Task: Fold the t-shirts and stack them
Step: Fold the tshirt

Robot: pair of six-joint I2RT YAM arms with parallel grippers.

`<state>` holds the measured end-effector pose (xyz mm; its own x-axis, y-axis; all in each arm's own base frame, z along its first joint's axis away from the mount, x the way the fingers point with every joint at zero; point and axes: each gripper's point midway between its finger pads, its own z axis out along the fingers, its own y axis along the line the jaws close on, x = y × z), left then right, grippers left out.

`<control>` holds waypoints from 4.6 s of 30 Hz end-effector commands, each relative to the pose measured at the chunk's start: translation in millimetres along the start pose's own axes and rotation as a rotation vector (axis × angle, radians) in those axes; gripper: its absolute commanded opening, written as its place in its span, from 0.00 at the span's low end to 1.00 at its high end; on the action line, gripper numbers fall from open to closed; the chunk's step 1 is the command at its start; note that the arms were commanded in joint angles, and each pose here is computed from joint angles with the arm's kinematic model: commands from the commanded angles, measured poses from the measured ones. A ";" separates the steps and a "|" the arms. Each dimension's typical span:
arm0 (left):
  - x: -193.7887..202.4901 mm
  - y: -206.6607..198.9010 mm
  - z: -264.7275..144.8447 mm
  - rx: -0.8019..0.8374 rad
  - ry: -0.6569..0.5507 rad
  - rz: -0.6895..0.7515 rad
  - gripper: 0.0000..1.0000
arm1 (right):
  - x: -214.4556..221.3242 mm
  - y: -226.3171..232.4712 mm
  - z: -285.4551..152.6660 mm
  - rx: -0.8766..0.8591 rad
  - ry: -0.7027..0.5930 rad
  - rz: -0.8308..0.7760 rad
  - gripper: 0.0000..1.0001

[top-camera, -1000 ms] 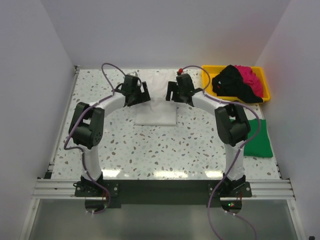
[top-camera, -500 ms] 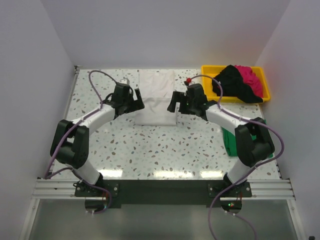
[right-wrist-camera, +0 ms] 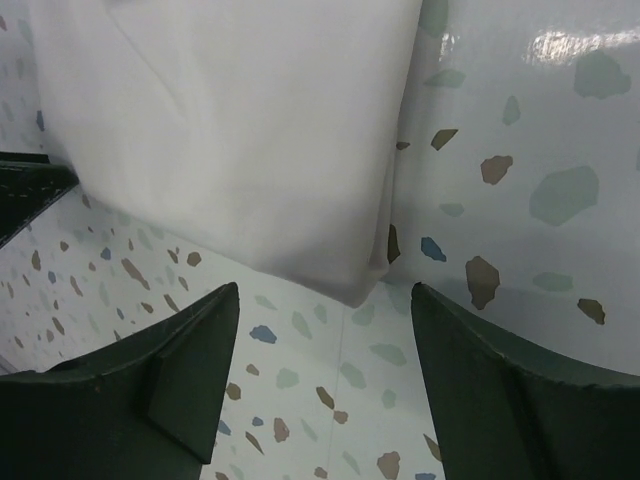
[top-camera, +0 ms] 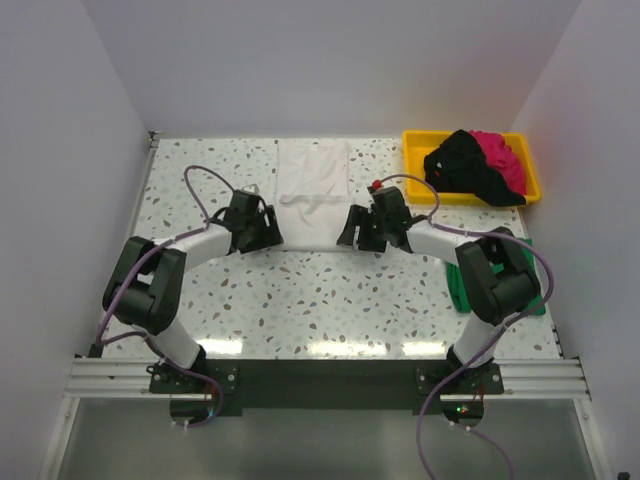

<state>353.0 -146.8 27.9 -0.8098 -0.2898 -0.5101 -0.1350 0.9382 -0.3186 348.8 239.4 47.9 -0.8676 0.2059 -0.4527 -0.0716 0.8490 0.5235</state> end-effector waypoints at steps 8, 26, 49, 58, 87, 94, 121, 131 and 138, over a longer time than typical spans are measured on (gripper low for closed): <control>12.7 -11.6 26.2 0.077 0.060 -0.034 0.38 | 10.7 -7.6 20.9 -0.001 0.019 0.060 0.54; 110.1 12.0 -41.1 0.084 0.111 -0.084 0.00 | 81.6 -24.2 -41.6 -0.043 0.105 0.025 0.00; 32.8 -56.9 -143.2 0.249 -0.143 -0.107 0.00 | 12.8 47.6 -138.7 -0.194 -0.131 -0.103 0.00; -24.0 -70.5 -151.2 0.188 -0.258 -0.135 0.00 | -50.8 65.1 -133.8 -0.141 -0.201 -0.144 0.00; -150.5 -51.3 -57.9 0.095 -0.301 -0.225 0.00 | -143.8 57.9 -27.5 -0.256 -0.101 -0.045 0.00; -164.6 -51.3 -10.5 0.094 -0.257 -0.220 0.00 | -165.2 32.0 5.0 -0.191 -0.113 -0.023 0.00; -195.5 -82.4 1.7 0.370 -0.300 -0.136 1.00 | -162.2 48.3 14.0 -0.304 -0.109 -0.141 0.99; -187.3 -111.6 44.2 0.497 -0.206 -0.111 1.00 | -145.2 70.2 50.3 -0.326 -0.040 -0.142 0.99; -196.9 -85.2 103.0 0.331 -0.209 -0.137 1.00 | -157.4 50.0 89.3 -0.256 -0.025 -0.199 0.99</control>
<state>559.5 -199.6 66.8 -0.7080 -0.4705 -0.5266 -0.0076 0.7507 -0.6605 511.1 297.7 82.7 -0.8307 0.0945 -0.5486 -0.3356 0.7012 0.6290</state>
